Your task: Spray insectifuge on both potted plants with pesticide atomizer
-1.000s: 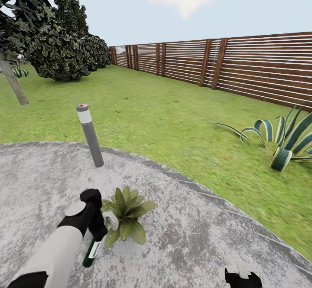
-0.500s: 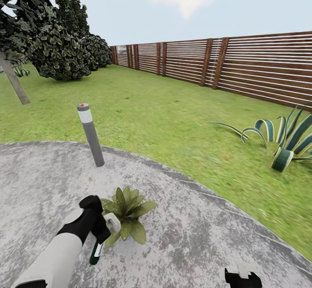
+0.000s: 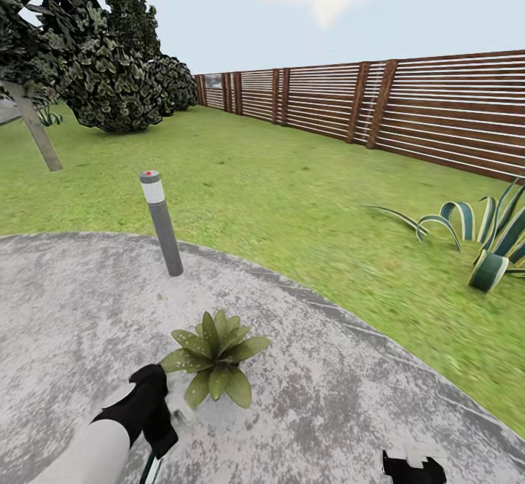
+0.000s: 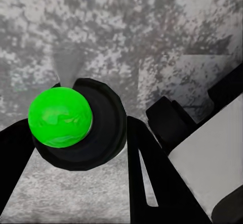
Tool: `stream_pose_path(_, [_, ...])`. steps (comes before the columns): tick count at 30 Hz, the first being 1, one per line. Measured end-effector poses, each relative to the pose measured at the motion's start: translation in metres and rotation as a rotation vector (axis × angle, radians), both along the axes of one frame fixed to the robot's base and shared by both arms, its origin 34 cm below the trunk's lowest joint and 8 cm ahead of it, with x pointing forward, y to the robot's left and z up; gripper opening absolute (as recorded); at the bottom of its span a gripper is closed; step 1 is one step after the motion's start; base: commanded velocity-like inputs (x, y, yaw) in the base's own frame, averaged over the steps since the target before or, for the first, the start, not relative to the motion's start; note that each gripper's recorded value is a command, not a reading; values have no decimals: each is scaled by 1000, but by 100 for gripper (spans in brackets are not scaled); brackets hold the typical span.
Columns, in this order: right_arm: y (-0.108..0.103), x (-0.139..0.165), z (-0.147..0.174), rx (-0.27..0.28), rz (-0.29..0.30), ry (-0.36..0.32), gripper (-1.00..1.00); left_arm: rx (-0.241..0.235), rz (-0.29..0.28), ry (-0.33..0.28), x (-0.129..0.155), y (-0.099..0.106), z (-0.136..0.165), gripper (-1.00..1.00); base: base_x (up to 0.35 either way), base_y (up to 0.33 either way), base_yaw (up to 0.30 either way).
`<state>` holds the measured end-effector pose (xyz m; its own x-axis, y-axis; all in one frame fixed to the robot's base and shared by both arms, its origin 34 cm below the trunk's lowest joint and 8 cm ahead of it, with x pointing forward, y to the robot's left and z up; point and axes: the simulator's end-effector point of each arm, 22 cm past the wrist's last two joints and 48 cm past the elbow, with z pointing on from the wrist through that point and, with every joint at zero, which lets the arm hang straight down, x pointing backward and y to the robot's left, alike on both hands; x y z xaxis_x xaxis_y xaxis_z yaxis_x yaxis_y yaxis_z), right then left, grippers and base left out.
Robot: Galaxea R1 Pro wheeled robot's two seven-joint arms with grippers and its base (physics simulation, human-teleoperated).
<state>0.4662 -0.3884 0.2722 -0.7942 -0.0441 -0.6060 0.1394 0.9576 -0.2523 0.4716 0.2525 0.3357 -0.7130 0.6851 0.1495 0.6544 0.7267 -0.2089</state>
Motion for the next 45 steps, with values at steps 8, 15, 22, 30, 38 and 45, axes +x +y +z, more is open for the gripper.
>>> stream_pose_path(8, [-4, 0, 1, -5, -1, 1, 100, 11, 28, -78, 30, 8, 15, -100, 1, 1, 0])
stream_pose_path(15, [-3, -1, 0, -4, 0, 3, 100, 16, 45, -166, 59, 12, 33, -100, 94, 84, 0])
stream_pose_path(22, [-4, -1, 0, -4, -2, 2, 100, 17, 44, -165, 58, 13, 32, -100, 21, 176, -34])
stream_pose_path(30, [-3, 0, 1, -4, -1, 0, 100, 45, 57, -160, 54, 37, 31, -100, 0, 7, -154])
stream_pose_path(38, [-3, 0, 1, -4, -1, 0, 100, 51, 70, -156, 49, 55, 28, -100, 0, 0, -3])
stream_pose_path(45, [-3, 0, 1, -4, 0, 1, 100, -39, 45, -198, 57, 23, 25, -100, 0, 0, 0])
